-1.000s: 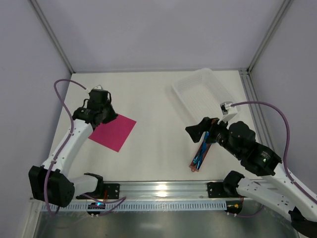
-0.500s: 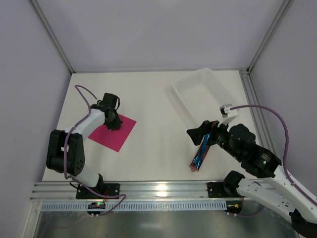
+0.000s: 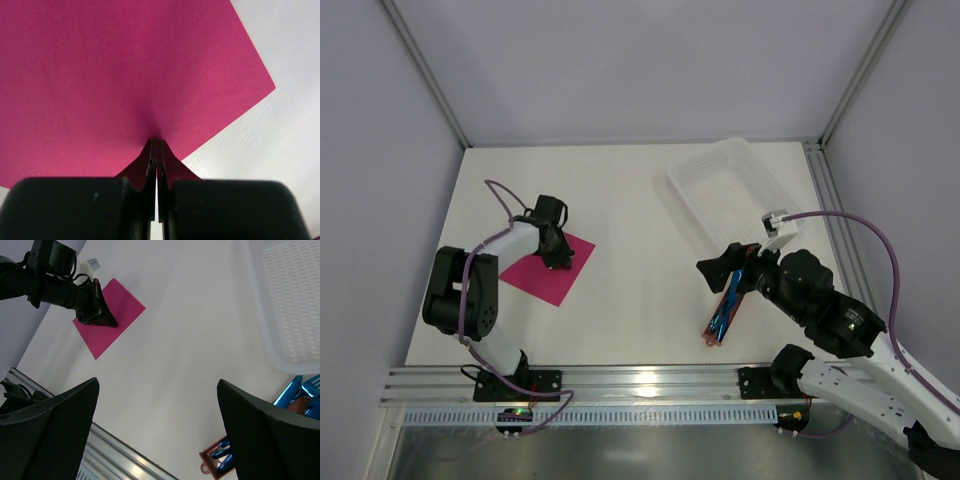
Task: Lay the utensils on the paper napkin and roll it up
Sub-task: Move the napkin to the center of the board.
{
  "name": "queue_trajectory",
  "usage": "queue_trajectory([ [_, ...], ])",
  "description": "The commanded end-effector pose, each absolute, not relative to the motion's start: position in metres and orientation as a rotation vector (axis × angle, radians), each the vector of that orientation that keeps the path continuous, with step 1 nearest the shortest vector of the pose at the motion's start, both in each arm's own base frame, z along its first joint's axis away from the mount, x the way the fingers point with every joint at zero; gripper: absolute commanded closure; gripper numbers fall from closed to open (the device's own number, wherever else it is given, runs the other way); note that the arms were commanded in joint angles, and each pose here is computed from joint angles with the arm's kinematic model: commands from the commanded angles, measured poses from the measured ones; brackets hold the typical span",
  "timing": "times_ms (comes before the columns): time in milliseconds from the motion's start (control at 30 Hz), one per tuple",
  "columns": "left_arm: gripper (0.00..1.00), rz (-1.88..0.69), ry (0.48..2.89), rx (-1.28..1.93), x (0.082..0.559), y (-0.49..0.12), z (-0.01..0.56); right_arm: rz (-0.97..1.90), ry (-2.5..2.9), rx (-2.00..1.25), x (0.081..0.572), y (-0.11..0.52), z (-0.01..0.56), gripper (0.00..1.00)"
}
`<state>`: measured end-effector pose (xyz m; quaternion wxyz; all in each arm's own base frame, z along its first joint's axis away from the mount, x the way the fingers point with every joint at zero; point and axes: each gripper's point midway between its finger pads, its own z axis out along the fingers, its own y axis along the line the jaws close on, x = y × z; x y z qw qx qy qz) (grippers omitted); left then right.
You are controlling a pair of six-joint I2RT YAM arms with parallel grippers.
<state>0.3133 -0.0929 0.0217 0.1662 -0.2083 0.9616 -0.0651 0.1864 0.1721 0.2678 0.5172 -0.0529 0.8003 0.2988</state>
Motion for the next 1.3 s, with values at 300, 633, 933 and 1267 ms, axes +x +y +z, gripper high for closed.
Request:
queue_trajectory([
  [300, 1.0, -0.259, 2.753, -0.439, 0.3, -0.139, 0.012, 0.694, 1.884, -0.085, 0.186, 0.16, 0.276, 0.0],
  [633, 1.0, -0.374, 2.731, -0.246, 0.274, -0.214, 0.022, 0.711, 1.897, -0.045, 0.183, 0.157, 0.271, 0.0],
  [933, 1.0, -0.548, 2.724, -0.189, 0.264, -0.275, 0.029, 0.711, 1.935, -0.016, 0.178, 0.154, 0.26, 0.0],
  [1267, 1.0, -0.619, 2.693, -0.137, 0.277, -0.297, 0.051, 0.664, 1.986, 0.035, 0.178, 0.145, 0.242, 0.0],
])
